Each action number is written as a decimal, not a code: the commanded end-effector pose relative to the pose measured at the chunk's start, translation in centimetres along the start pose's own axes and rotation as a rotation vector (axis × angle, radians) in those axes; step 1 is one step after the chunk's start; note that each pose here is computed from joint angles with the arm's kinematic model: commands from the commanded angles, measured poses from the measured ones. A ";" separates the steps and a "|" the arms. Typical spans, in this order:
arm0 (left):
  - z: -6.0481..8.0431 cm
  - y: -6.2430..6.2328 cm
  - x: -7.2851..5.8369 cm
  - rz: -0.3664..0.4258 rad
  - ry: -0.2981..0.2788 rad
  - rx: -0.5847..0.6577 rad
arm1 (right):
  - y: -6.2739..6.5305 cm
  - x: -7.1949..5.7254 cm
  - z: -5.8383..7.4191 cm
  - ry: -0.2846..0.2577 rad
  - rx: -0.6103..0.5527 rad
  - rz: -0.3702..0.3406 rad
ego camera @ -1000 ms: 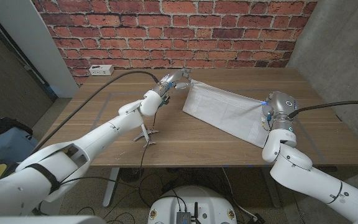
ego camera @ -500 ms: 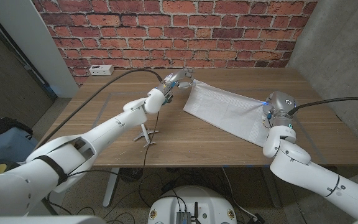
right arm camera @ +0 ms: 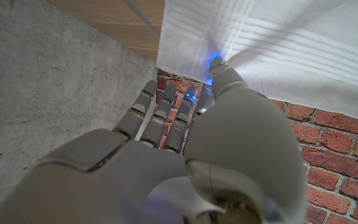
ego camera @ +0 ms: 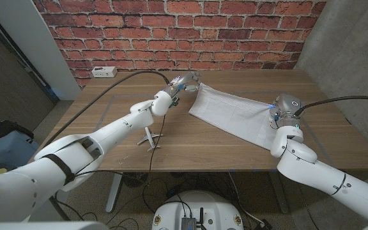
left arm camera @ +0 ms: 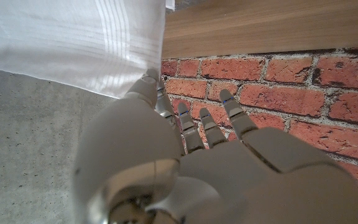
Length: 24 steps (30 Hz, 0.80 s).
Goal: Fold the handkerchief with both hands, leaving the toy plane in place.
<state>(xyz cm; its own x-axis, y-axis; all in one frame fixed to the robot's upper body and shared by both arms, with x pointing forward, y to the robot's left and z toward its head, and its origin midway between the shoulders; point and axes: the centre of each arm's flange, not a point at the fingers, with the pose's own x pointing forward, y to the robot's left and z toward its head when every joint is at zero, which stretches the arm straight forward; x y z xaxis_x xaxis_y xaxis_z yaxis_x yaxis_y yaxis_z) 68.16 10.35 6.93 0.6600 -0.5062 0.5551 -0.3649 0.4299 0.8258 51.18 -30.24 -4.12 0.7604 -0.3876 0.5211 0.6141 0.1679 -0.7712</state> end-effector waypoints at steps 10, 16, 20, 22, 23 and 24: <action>-0.4 -1.0 1.3 -0.048 0.022 0.033 | 1.0 1.5 0.0 0.020 -0.048 0.053; -0.7 -1.2 1.5 -0.065 0.034 0.034 | 1.1 1.7 0.1 0.018 -0.057 0.069; -0.8 -1.2 1.6 -0.070 0.040 0.036 | 1.1 1.7 0.2 0.021 -0.057 0.080; -0.9 -1.3 1.6 -0.076 0.042 0.034 | 1.1 1.8 0.2 0.030 -0.069 0.092; -0.9 -1.3 1.6 -0.077 0.044 0.035 | 1.1 1.8 0.2 0.031 -0.073 0.101; -0.9 -1.3 1.6 -0.077 0.044 0.036 | 1.1 1.9 0.2 0.036 -0.072 0.107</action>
<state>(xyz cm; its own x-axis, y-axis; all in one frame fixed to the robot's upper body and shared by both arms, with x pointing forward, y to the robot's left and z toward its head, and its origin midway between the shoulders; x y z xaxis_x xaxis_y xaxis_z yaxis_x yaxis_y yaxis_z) 69.80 9.61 6.78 0.6964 -0.5071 0.5079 -0.3497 0.3781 0.8571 52.96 -30.56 -4.06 0.7937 -0.3951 0.4625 0.5516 0.1470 -0.8211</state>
